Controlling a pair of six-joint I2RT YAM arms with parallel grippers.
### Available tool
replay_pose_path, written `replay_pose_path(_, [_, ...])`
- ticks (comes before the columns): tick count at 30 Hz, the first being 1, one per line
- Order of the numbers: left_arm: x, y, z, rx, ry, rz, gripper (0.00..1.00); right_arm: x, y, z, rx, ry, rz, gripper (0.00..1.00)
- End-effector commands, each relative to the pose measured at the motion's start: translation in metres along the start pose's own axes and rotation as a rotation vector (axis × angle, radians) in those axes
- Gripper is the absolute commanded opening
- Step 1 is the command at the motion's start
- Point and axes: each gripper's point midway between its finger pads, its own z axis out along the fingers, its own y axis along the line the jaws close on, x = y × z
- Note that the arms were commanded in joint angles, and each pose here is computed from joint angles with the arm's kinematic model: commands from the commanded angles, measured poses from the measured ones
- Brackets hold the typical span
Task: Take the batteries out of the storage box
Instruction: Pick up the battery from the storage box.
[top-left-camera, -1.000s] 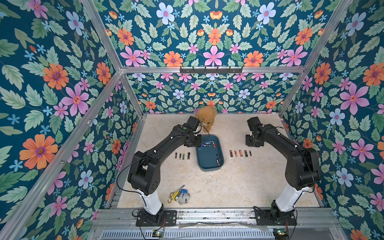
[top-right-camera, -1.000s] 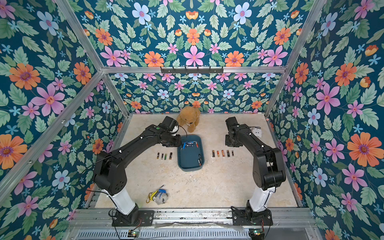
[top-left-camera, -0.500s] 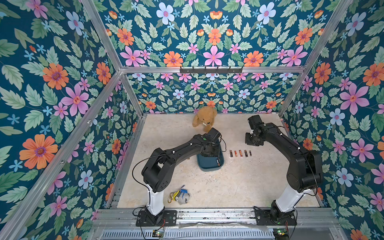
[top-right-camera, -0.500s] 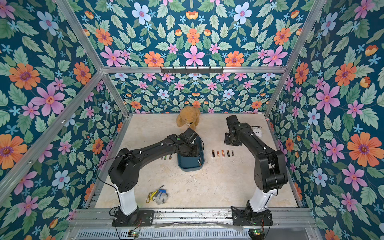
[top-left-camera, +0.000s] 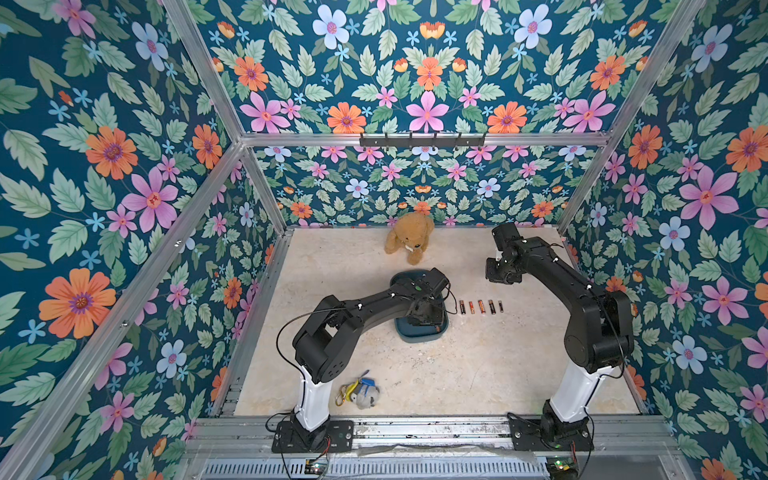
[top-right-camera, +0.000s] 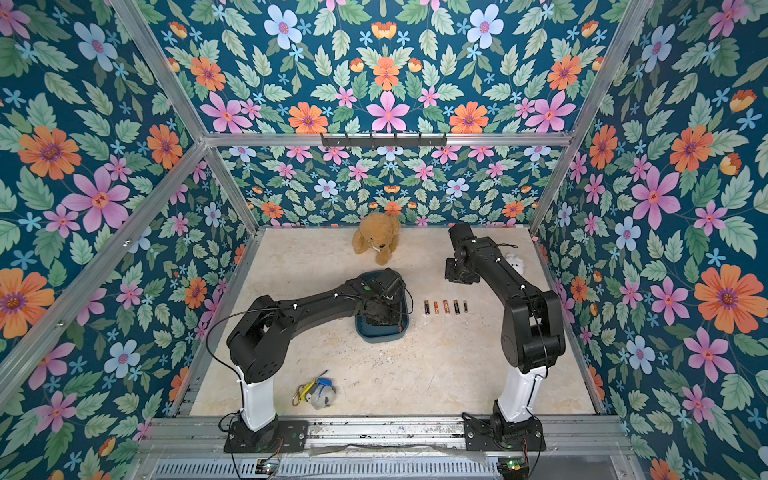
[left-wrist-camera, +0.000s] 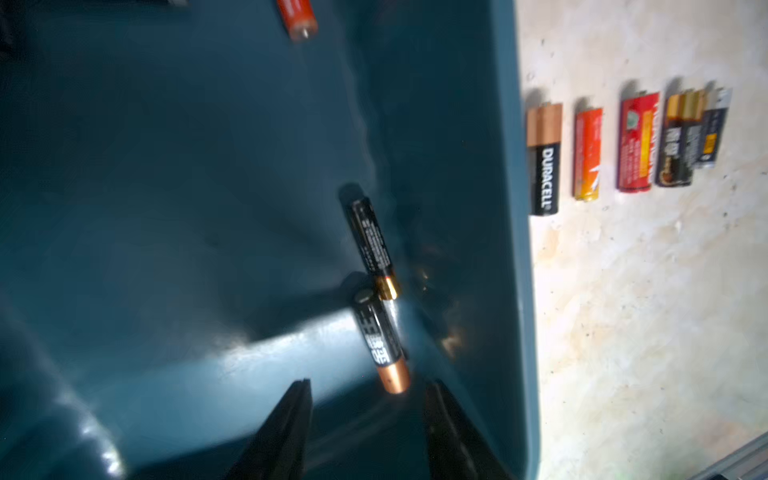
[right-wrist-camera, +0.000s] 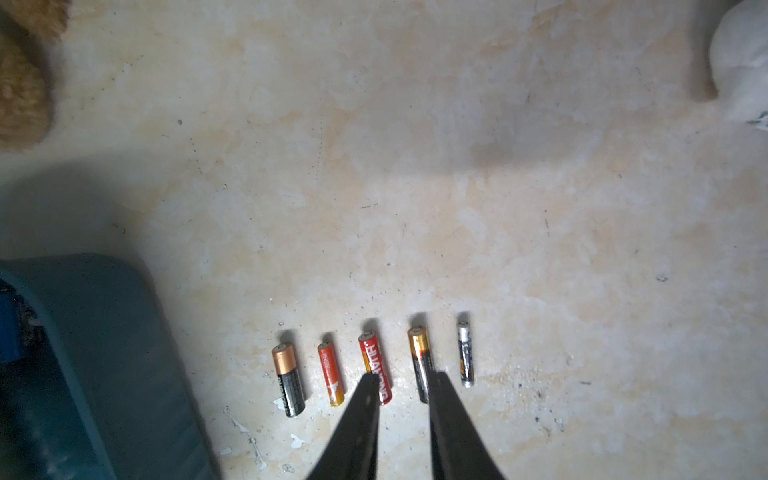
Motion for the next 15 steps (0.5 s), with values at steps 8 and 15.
replay_pose_path(8, [-0.001, 0.006, 0.014, -0.048, 0.015, -0.028, 0.45, 0.000, 0.001, 0.012, -0.012, 0.037, -0.037, 0.27])
replay_pose_path(15, [0.000, 0.008, 0.023, -0.075, 0.037, -0.028, 0.37, -0.003, 0.001, 0.013, -0.019, 0.035, -0.040, 0.27])
